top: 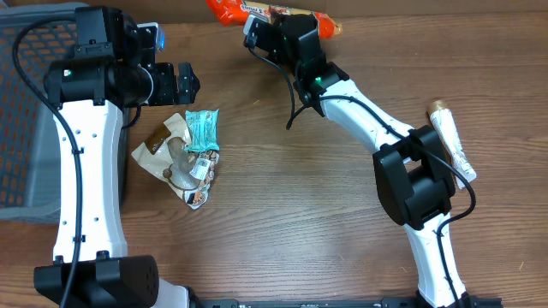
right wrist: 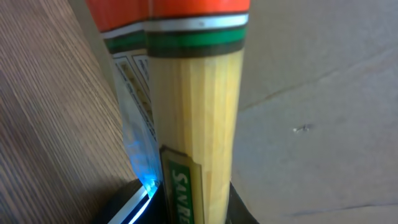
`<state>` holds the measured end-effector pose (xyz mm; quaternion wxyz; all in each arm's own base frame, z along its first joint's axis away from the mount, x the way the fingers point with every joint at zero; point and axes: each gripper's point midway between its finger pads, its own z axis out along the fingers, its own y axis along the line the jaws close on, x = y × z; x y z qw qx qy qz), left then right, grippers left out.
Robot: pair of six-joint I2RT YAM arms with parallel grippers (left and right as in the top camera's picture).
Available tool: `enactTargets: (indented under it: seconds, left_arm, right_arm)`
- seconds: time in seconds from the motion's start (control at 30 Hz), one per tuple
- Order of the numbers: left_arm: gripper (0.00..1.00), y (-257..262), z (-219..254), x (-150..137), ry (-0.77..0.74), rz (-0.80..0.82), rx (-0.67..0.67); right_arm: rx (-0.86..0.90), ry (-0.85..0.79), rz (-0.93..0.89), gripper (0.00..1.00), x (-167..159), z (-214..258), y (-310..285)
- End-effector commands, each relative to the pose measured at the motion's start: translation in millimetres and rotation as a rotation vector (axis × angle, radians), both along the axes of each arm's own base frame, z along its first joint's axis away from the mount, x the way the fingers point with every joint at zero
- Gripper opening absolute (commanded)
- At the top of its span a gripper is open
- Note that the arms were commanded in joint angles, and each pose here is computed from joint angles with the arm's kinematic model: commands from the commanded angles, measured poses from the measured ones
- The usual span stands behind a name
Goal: Scan the item barcode
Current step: 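Raise spaghetti pack to the scanner with right gripper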
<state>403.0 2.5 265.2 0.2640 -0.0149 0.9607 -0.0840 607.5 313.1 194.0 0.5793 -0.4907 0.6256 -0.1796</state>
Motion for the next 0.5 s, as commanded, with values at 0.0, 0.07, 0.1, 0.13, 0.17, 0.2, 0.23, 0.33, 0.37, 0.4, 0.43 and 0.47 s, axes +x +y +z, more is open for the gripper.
enactTargets:
  seconds: [0.0, 0.07, 0.1, 0.13, 0.17, 0.2, 0.23, 0.33, 0.37, 0.4, 0.43, 0.47]
  left_arm:
    - [1.0, -2.2, 6.1, 2.2, -0.018, -0.001, 0.0]
    - [1.0, -2.2, 6.1, 2.2, -0.018, -0.001, 0.0]
    - [1.0, -2.2, 6.1, 2.2, -0.018, -0.001, 0.0]
    - [1.0, -2.1, 6.1, 2.2, -0.018, 0.0, 0.0]
    - [1.0, -2.2, 6.1, 2.2, -0.018, -0.001, 0.0]
    - [1.0, -2.2, 6.1, 2.2, -0.018, -0.001, 0.0]
    - [1.0, -2.3, 6.1, 2.3, -0.019, -0.001, 0.0]
    - [1.0, -2.2, 6.1, 2.2, -0.018, -0.001, 0.0]
    - [1.0, -2.2, 6.1, 2.2, -0.018, -0.001, 0.0]
    - [0.99, -2.2, 6.1, 2.2, -0.018, -0.001, 0.0]
    - [0.99, -2.2, 6.1, 2.2, -0.018, -0.001, 0.0]
    - [1.0, -2.1, 6.1, 2.2, -0.018, 0.0, 0.0]
  right_arm:
    - [0.011, -0.105, -0.028, 0.04, 6.2, 45.7, -7.4]
    - [-0.014, -0.119, -0.027, 0.04, 6.9, 47.0, -8.7]
    - [-0.026, -0.123, -0.027, 0.04, 7.1, 46.9, -9.2]
    - [-0.031, -0.123, -0.027, 0.04, 7.1, 46.6, -9.3]
    - [-0.035, -0.116, -0.026, 0.04, 6.8, 44.5, -9.3]
    - [-0.041, -0.106, -0.025, 0.04, 6.4, 41.4, -9.4]
    - [-0.046, -0.096, -0.025, 0.04, 6.0, 38.6, -9.8]
    - [-0.062, -0.07, -0.026, 0.04, 6.1, 29.6, -11.6]
    - [-0.065, -0.064, -0.026, 0.04, 6.0, 27.8, -12.2]
    - [-0.069, -0.057, -0.026, 0.04, 5.9, 25.8, -12.8]
    - [-0.071, -0.054, -0.028, 0.04, 6.0, 24.8, -13.7]
    - [-0.073, -0.051, -0.029, 0.04, 6.1, 24.0, -14.4]
